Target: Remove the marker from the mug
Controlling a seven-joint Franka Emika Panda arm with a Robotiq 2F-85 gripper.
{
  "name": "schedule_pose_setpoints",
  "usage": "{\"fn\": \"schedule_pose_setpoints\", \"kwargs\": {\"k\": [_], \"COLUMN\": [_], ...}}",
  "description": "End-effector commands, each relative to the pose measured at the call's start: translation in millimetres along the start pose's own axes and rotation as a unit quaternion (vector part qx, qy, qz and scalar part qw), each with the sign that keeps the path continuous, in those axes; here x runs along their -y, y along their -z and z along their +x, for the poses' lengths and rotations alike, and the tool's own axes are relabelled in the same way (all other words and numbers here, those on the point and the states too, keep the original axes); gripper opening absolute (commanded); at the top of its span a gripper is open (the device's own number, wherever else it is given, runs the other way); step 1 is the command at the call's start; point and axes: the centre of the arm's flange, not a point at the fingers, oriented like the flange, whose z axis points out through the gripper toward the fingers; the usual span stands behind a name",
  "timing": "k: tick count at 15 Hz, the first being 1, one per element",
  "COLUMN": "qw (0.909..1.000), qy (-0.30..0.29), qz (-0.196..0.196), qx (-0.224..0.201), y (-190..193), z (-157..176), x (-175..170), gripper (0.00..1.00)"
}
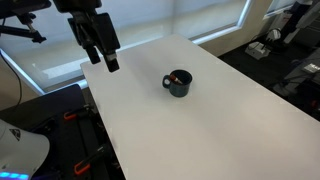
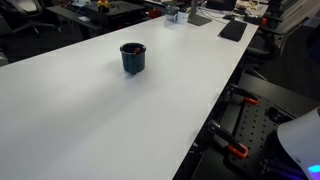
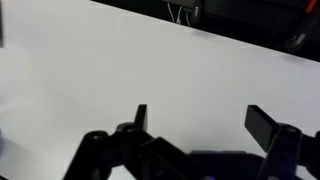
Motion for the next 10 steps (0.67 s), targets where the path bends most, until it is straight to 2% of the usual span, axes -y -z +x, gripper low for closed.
{"fn": "schedule_pose_setpoints", "kwargs": {"k": [1, 8, 10], "qw": [1.0, 1.0, 0.9999], "qy": [0.0, 0.004, 0.014], "qz": [0.0, -0.002, 0.008], "qx": [0.0, 0.002, 0.004], "y": [0, 2, 10], "z": [0, 0, 1], "x": [0, -1, -18], "gripper": [1.0, 1.0, 1.0]}}
